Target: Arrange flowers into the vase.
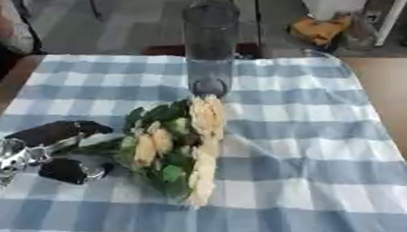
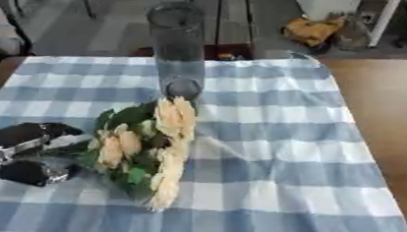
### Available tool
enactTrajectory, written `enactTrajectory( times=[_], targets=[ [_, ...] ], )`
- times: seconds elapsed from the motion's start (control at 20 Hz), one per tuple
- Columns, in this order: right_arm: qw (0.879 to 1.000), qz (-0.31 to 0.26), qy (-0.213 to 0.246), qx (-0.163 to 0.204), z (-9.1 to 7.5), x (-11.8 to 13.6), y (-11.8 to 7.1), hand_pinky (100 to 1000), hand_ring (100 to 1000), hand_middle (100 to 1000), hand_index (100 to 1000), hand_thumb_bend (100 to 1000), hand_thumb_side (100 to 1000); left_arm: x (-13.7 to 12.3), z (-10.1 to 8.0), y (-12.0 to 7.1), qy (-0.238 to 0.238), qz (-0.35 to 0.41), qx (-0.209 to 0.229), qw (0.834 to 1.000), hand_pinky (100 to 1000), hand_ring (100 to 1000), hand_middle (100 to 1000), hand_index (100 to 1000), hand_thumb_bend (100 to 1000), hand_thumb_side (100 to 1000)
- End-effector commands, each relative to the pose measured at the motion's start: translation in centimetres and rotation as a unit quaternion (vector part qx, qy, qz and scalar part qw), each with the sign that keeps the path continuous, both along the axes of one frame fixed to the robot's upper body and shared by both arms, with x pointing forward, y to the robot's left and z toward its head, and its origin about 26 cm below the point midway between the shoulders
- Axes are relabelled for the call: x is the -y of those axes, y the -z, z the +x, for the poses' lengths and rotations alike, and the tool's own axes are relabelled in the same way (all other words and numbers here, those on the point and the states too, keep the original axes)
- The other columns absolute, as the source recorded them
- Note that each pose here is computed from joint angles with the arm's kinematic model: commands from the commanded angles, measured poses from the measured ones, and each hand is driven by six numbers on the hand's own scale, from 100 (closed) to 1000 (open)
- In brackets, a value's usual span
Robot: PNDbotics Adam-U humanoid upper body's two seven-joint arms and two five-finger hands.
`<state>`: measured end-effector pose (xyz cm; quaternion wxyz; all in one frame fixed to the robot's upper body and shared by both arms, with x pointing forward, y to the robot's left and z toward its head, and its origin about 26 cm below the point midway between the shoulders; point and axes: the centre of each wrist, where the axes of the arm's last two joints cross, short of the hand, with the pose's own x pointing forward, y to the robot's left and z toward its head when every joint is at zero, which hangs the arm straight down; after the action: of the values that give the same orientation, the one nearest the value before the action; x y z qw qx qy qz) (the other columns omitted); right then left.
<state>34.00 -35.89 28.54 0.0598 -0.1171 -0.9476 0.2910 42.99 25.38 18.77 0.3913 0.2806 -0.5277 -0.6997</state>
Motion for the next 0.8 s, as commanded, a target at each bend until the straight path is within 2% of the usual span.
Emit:
enactTrajectory(
  times=[0.05, 0.45, 0.8],
  targets=[
    [1.0, -0.006, 0.0, 0.018, -0.4, 0.3, -1.3, 690, 781, 796, 817, 100, 1000, -0.7, 0.5, -1.1, -0.012, -0.003, 0.03, 0.999, 764, 934, 894, 1000, 294, 654],
    [1.0, -0.009, -0.001, 0.018, -0.3, 0.4, -1.3, 690, 782, 796, 817, 100, 1000, -1.4, 1.1, -0.3, -0.029, -0.007, 0.036, 0.999, 745, 916, 866, 975, 212, 631],
    [1.0, -0.01, -0.001, 0.019, -0.3, 0.5, -1.3, 690, 782, 796, 817, 100, 1000, -1.7, 1.5, 0.3, -0.034, -0.007, 0.027, 0.999, 726, 903, 861, 964, 234, 616]
  ],
)
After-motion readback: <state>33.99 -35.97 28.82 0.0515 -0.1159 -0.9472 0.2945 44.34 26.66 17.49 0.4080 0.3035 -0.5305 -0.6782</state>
